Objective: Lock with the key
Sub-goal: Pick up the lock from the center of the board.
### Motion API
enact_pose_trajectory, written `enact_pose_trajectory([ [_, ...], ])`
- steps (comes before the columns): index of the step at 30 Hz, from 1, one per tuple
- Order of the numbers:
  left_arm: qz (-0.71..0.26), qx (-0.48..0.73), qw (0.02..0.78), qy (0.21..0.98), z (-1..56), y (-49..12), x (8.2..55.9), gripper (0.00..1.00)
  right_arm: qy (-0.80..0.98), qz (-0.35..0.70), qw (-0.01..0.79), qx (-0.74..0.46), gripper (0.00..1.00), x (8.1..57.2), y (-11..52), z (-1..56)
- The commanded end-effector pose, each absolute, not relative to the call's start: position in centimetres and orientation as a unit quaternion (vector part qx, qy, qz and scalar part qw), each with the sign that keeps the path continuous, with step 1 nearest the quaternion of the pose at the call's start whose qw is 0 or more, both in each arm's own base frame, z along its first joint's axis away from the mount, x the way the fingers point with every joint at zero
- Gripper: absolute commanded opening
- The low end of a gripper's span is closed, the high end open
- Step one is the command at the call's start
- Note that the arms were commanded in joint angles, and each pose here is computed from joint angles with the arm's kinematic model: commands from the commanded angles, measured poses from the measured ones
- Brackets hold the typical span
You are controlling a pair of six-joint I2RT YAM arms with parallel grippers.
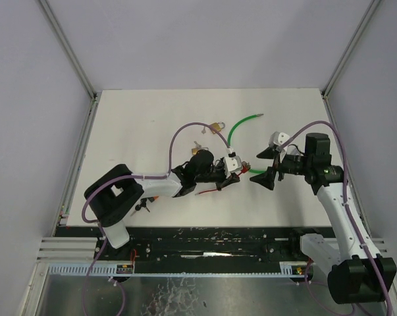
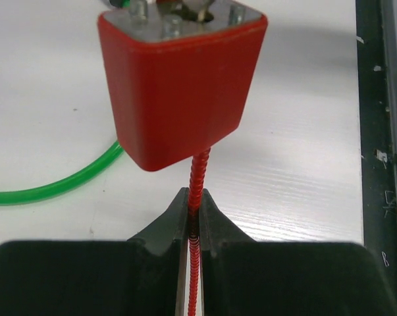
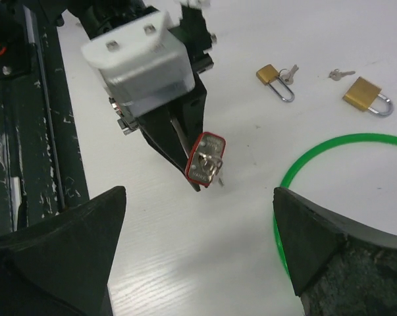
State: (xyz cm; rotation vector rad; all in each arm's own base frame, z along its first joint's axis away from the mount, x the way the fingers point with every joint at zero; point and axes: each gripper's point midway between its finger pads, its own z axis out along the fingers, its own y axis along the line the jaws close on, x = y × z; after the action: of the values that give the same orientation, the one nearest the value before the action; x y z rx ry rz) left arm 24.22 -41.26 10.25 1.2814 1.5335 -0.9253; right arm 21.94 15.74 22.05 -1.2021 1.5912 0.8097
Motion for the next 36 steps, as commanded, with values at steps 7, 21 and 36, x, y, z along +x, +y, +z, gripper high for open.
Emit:
enact_pose_trajectory([
  [7, -0.385, 0.490, 0.520, 0.585, 14.7, -42.1, 25.5, 0.01, 0.616, 0.408, 0.526, -0.421, 0.99, 24.4, 17.3, 23.5],
  [21, -0.386, 0.469, 0.533, 0.589, 15.5, -41.8, 25.9, 0.01, 0.613, 0.338, 0.539, -0.468, 0.76, 21.7, 15.5, 22.8],
  [36, -0.389, 0.453, 0.552, 0.583, 16.3, -41.4, 26.0, 0.01, 0.598, 0.414, 0.518, -0.450, 0.39, 21.8, 17.7, 19.2],
])
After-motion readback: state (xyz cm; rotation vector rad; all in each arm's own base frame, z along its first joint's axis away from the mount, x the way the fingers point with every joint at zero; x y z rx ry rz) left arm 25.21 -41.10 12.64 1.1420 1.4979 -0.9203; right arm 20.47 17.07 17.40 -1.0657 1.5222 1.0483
